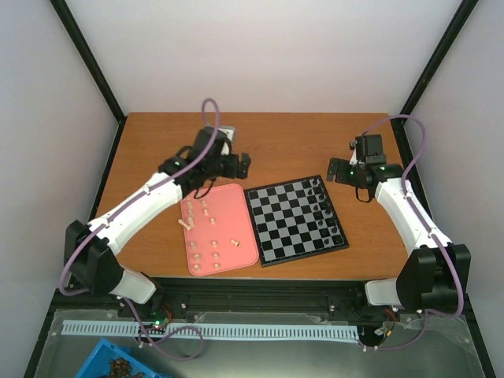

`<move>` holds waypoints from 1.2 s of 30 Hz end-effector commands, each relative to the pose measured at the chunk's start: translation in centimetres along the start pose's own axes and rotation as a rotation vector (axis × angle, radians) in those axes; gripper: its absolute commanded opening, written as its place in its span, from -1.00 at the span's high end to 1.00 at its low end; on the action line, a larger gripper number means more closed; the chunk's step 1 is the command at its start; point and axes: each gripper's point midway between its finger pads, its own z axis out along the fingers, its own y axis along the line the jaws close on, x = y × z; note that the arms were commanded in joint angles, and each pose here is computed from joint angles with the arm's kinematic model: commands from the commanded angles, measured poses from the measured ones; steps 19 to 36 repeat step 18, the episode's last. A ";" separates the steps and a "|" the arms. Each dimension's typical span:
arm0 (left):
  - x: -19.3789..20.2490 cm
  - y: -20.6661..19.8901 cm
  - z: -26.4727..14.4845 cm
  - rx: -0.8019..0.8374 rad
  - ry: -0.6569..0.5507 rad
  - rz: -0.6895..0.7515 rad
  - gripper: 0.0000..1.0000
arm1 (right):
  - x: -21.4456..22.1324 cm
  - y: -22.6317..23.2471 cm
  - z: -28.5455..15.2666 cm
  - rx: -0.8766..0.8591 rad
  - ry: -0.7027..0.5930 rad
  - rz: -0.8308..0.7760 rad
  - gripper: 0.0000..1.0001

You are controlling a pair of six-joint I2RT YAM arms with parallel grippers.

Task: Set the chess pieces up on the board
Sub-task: Reset both arms

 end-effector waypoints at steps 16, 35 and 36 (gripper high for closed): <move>-1.8 10.6 -1.8 -0.043 0.105 -0.267 -0.99 | 1.5 1.9 -0.2 -0.041 0.096 -0.061 -1.00; -2.0 10.5 -1.8 -0.043 0.102 -0.270 -1.00 | 1.8 1.6 -0.2 -0.028 0.102 -0.065 -1.00; -2.0 10.5 -1.8 -0.043 0.102 -0.270 -1.00 | 1.8 1.6 -0.2 -0.028 0.102 -0.065 -1.00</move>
